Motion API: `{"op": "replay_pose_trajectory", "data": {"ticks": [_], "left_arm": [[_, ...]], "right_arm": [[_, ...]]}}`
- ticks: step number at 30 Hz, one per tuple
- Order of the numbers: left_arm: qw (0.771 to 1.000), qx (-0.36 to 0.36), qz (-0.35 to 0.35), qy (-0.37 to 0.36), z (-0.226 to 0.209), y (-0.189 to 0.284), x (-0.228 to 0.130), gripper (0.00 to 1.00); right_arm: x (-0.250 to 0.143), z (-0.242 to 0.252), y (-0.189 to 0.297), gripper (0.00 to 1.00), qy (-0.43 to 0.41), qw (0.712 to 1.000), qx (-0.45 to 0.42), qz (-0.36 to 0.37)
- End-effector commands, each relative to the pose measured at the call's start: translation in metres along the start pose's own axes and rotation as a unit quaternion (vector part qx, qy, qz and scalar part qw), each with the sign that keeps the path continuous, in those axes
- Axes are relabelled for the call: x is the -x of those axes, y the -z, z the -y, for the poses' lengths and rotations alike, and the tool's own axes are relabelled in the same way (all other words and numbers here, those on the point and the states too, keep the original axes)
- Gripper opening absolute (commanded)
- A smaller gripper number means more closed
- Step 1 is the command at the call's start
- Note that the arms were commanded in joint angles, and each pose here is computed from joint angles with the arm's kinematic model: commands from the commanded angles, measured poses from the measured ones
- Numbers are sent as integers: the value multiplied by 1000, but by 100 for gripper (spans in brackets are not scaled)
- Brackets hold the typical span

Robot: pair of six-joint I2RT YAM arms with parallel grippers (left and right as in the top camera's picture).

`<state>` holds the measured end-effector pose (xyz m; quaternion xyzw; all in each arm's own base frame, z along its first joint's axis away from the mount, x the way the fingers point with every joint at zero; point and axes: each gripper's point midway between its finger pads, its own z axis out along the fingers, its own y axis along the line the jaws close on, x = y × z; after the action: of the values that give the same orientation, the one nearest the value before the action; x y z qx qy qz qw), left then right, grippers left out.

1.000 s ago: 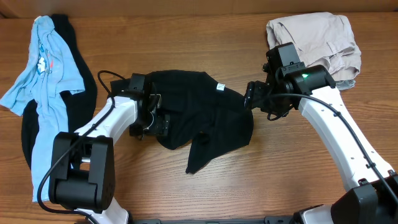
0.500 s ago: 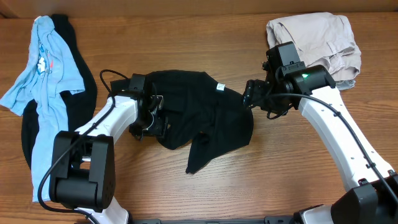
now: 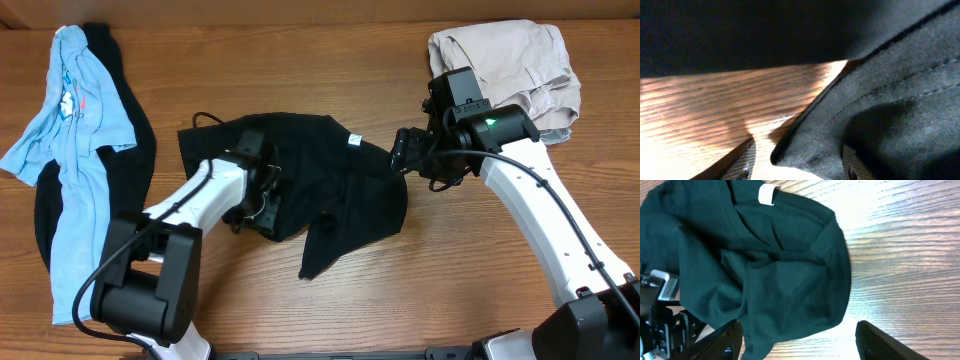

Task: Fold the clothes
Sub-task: 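Grasp the black shirt's left side with the left gripper and lift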

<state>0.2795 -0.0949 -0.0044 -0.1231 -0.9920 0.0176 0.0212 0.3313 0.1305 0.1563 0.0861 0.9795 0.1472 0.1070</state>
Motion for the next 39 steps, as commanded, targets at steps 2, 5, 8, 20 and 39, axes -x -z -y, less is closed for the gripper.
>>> {"op": "replay_pose_trajectory", "data": {"ticks": [2, 5, 8, 20, 39], "left_arm": [[997, 34, -71, 8, 0, -34, -35, 43], [997, 40, -60, 20, -2, -34, -31, 29], [998, 30, -46, 33, 2, -35, -24, 14], [999, -41, 2, 33, 9, 25, 35, 4], [903, -25, 421, 76, -59, 395, 146, 4]], "right_arm": [[7, -4, 15, 76, 7, 1000, 7, 25], [7, -4, 15, 76, 7, 1000, 7, 25], [6, -4, 15, 76, 7, 1000, 6, 24], [-7, -15, 13, 75, 17, 1000, 15, 4], [-57, -85, -25, 75, 127, 990, 54, -10]]}}
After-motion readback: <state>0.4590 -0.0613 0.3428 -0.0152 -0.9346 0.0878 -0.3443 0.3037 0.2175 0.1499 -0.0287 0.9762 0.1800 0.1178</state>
